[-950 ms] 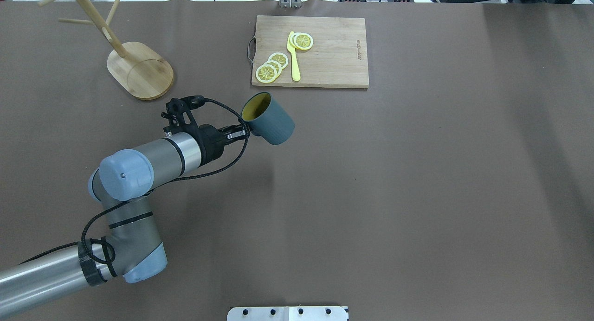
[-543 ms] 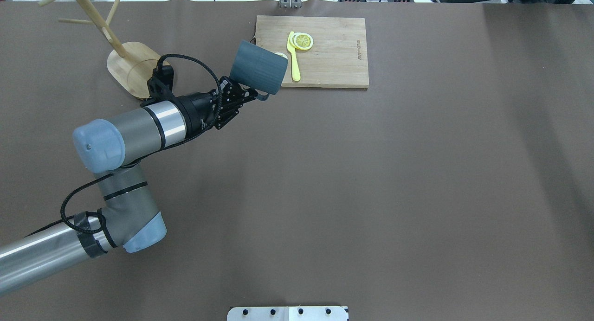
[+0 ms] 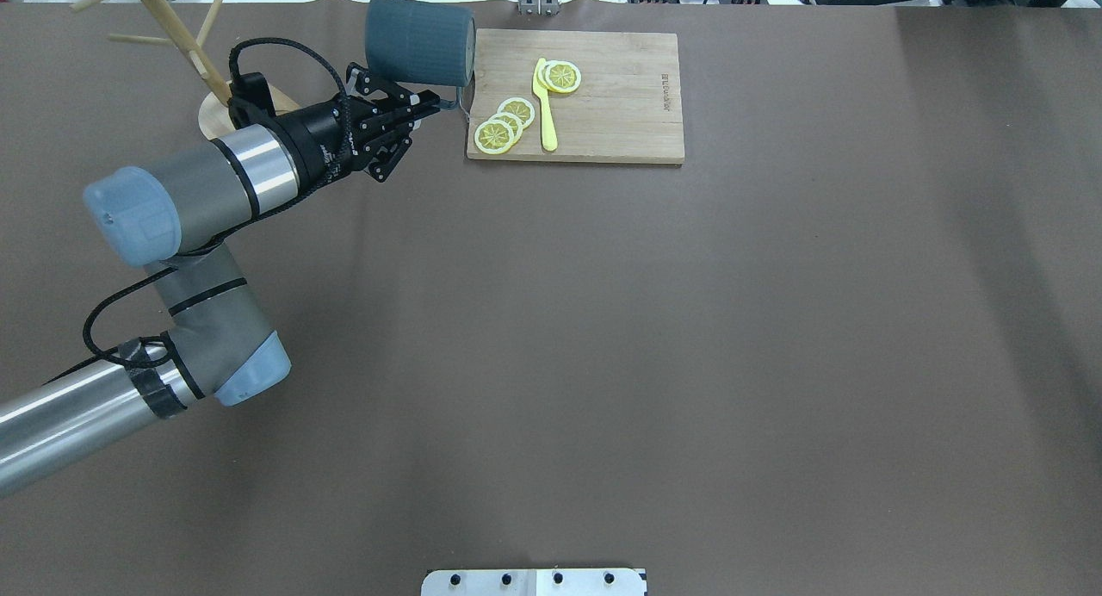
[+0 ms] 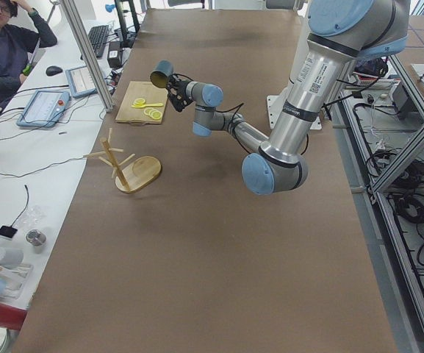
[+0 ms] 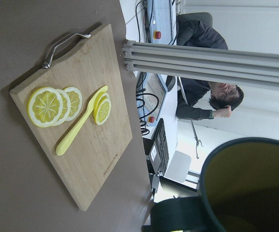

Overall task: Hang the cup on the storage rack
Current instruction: 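Lift the teal mug with the left gripper toward the wooden stand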

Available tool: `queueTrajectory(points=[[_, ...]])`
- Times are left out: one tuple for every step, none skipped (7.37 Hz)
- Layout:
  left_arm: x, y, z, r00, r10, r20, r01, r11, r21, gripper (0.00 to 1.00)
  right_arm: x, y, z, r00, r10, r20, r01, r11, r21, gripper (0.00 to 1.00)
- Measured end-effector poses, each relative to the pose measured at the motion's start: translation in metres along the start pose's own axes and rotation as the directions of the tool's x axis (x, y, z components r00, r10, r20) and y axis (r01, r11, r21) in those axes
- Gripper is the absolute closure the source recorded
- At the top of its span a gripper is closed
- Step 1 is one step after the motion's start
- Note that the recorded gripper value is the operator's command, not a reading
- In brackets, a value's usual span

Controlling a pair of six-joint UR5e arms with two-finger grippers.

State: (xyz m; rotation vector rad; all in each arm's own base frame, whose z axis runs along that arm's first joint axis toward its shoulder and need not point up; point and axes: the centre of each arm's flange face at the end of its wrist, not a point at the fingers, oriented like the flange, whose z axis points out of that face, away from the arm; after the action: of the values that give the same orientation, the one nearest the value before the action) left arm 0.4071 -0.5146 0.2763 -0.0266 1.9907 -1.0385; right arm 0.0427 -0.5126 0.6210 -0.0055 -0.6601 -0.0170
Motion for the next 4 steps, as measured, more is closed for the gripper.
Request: queueTrajectory(points=[[-0.003,-0.017,0.002,0.999,-0.032,-0.024,0.032,0.999,-0.003,1.00,0.000,0.000,0.000,1.000,0.001,0.000,-0.001,1.000,-0.001,0.00],[0.003,-0.030,0.006,0.994,-0.099,-0.045,0.100,0.995,0.003,1.00,0.001,0.001,0.000,1.000,0.001,0.000,-0.001,1.000,-0.001,0.00],[0.015,-0.045,0.010,0.978,-0.194,-0.069,0.196,0.980,0.018,1.00,0.001,0.001,0.001,1.000,0.001,0.000,-0.001,1.000,-0.001,0.00],[0.027,-0.068,0.009,0.955,-0.280,-0.095,0.285,0.957,0.045,1.00,0.001,0.001,0.001,1.000,0.001,0.000,-0.001,1.000,-0.002,0.00]])
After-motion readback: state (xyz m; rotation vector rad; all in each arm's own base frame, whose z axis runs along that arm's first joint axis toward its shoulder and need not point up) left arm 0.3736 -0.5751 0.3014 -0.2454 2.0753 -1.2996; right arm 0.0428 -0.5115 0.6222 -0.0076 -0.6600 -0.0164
